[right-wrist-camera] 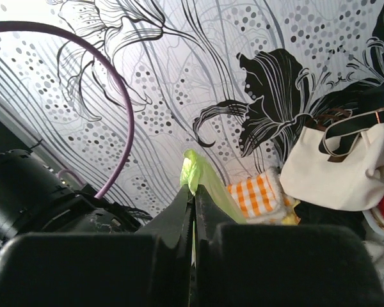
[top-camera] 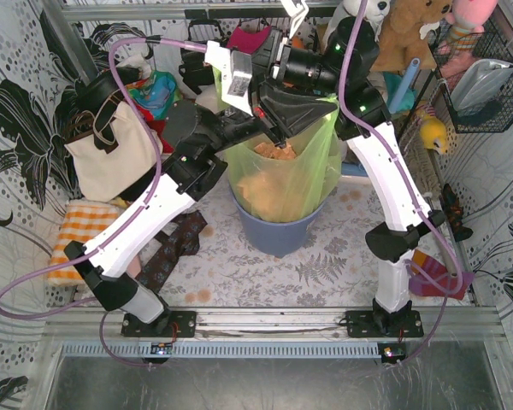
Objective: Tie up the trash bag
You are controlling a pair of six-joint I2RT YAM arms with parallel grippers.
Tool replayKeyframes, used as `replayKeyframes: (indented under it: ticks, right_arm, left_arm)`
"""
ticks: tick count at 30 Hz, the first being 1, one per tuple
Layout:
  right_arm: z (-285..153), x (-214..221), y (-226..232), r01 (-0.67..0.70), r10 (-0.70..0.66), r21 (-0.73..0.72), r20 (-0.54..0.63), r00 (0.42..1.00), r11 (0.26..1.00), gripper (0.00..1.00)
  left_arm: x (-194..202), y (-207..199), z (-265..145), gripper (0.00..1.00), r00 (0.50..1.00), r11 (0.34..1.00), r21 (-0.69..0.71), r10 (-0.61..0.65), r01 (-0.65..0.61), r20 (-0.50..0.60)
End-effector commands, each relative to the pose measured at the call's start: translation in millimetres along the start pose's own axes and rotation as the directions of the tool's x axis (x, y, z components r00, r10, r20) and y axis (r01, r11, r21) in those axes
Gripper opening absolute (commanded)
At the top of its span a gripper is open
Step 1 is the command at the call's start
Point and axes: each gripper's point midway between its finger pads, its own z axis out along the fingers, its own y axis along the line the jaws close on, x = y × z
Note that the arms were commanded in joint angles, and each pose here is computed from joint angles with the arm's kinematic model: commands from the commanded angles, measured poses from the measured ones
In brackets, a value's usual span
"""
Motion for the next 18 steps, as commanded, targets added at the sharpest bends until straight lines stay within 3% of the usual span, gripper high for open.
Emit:
replayKeyframes:
  ticks: [1, 5, 8, 13, 18]
  right_arm:
    - [-5.2, -11.6, 24.5, 0.026, -0.025, -0.094, 0.015, 1.0, 0.995, 0.0]
    - [-9.0, -0.7, 4.7, 0.022, -0.022, 0.001, -0.005, 1.0, 1.0, 0.0]
    - [-19.1, 5.3, -18.6, 0.043, -0.043, 0.151, -0.008, 0.999, 0.988, 0.0]
    - [-52.3, 17.6, -57.7, 0.051, -0.062, 0.429, 0.012, 0.998, 0.902, 0.0]
    - [-79.3, 27.0, -66.0, 0.031, -0.071, 0.531, 0.056, 0.996, 0.847, 0.0]
  left_arm:
    - [5.1, -0.5, 2.9, 0.0, 1.0, 0.999, 0.038, 0.016, -0.015, -0.021]
    - [27.3, 8.8, -6.7, 0.0, 0.998, 1.0, -0.004, -0.007, 0.007, -0.057]
    - [41.0, 18.2, -19.1, 0.0, 0.998, 0.998, -0.067, -0.014, 0.01, -0.062]
    - [43.8, 33.3, -37.8, 0.0, 0.999, 0.987, -0.158, -0.001, -0.007, -0.05]
    - [45.0, 42.5, -55.6, 0.0, 0.999, 0.976, -0.216, 0.003, -0.009, -0.032]
